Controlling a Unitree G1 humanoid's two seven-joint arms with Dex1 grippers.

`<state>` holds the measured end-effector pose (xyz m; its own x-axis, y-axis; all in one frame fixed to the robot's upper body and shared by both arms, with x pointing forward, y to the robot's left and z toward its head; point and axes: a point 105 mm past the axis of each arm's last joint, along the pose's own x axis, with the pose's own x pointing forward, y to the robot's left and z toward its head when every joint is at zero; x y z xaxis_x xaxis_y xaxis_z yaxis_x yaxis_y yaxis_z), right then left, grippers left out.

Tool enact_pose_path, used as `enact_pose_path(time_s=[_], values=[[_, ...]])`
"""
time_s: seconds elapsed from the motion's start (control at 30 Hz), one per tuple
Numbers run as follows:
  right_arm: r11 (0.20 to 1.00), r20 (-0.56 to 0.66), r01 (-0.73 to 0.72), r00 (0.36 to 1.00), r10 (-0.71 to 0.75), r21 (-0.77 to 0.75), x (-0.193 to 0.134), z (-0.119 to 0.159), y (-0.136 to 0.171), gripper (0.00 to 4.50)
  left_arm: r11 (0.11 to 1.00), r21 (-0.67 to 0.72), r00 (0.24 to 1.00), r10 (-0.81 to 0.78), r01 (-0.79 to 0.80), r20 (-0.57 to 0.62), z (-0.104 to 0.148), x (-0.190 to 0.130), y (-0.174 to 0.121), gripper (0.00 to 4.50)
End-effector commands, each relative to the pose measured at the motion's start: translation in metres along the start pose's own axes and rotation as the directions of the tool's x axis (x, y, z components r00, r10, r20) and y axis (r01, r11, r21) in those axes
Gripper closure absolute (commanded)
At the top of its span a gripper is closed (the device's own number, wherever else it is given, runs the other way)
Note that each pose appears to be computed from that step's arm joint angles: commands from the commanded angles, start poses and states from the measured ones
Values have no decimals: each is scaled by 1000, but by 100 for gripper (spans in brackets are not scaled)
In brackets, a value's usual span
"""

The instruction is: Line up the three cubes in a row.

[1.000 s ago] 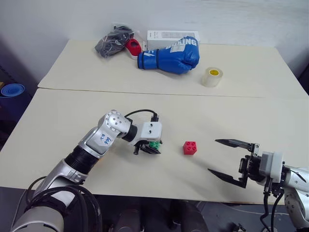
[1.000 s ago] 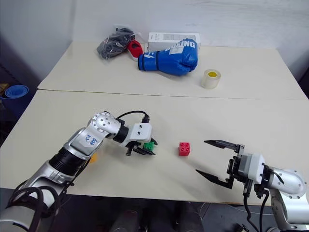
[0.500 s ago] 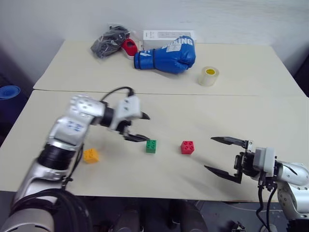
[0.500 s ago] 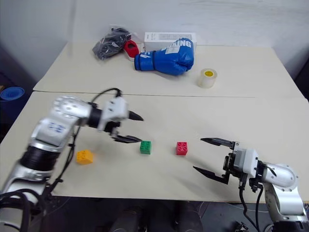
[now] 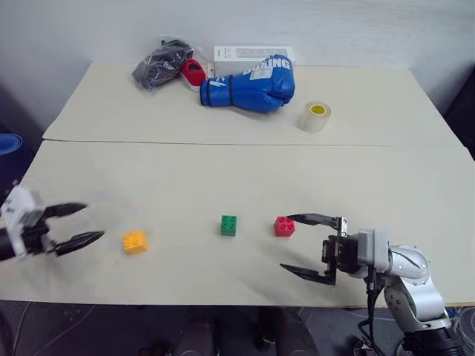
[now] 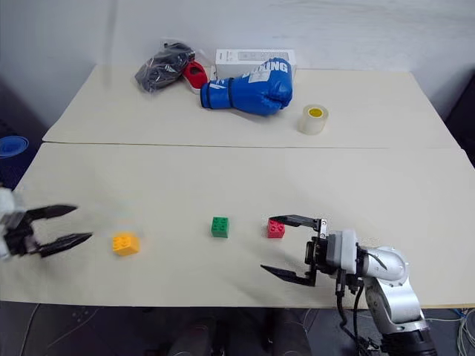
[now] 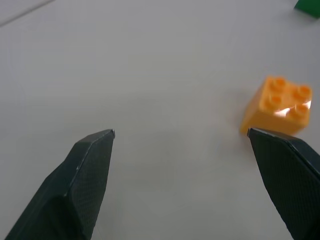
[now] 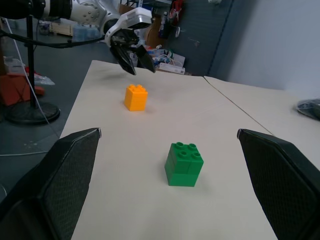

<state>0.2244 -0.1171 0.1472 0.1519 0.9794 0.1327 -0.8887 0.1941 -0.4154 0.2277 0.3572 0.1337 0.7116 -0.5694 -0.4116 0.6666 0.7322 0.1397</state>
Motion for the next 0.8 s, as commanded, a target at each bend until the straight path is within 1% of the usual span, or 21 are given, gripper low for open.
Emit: enact_pose_path(time_s=[0.03,0.13,0.3,0.37,0.43,0.47,0.5,0.57,0.63,0.73,0.77,0.8], values=[[999,32,-7,999,8,-35,5,7,-3,0,1000,19,1000,17,-18,14,0,-18,-4,2],[999,28,-12,1000,13,-38,4,6,-7,0,996,79,997,-47,42,58,11,-8,-19,2],[999,12,-16,1000,16,-43,2,4,-9,0,972,99,973,-222,215,59,20,30,-51,2],[999,4,-13,1000,13,-47,0,5,-10,0,964,111,966,-250,242,65,23,44,-56,2],[999,-4,-9,1000,9,-52,-2,5,-11,0,955,132,961,-273,265,43,21,52,-57,2],[998,-8,-6,1000,6,-55,-3,5,-11,0,951,146,960,-279,272,27,18,54,-57,40],[998,-13,-3,1000,2,-58,-5,6,-11,0,946,155,957,-288,283,11,15,55,-57,53],[998,-22,6,1000,-7,-63,-8,6,-11,0,942,182,958,-286,281,5,15,59,-54,117],[998,-31,15,999,-17,-66,-10,6,-12,0,932,202,952,-306,299,1,17,63,-54,174],[997,-39,29,999,-32,-72,-13,5,-12,0,903,248,932,-362,352,-5,25,70,-59,277],[997,-42,34,998,-37,-75,-14,6,-12,0,890,269,924,-382,369,-4,30,74,-61,299],[996,-44,39,998,-43,-78,-14,6,-12,0,880,287,919,-395,378,-1,35,77,-61,301]])
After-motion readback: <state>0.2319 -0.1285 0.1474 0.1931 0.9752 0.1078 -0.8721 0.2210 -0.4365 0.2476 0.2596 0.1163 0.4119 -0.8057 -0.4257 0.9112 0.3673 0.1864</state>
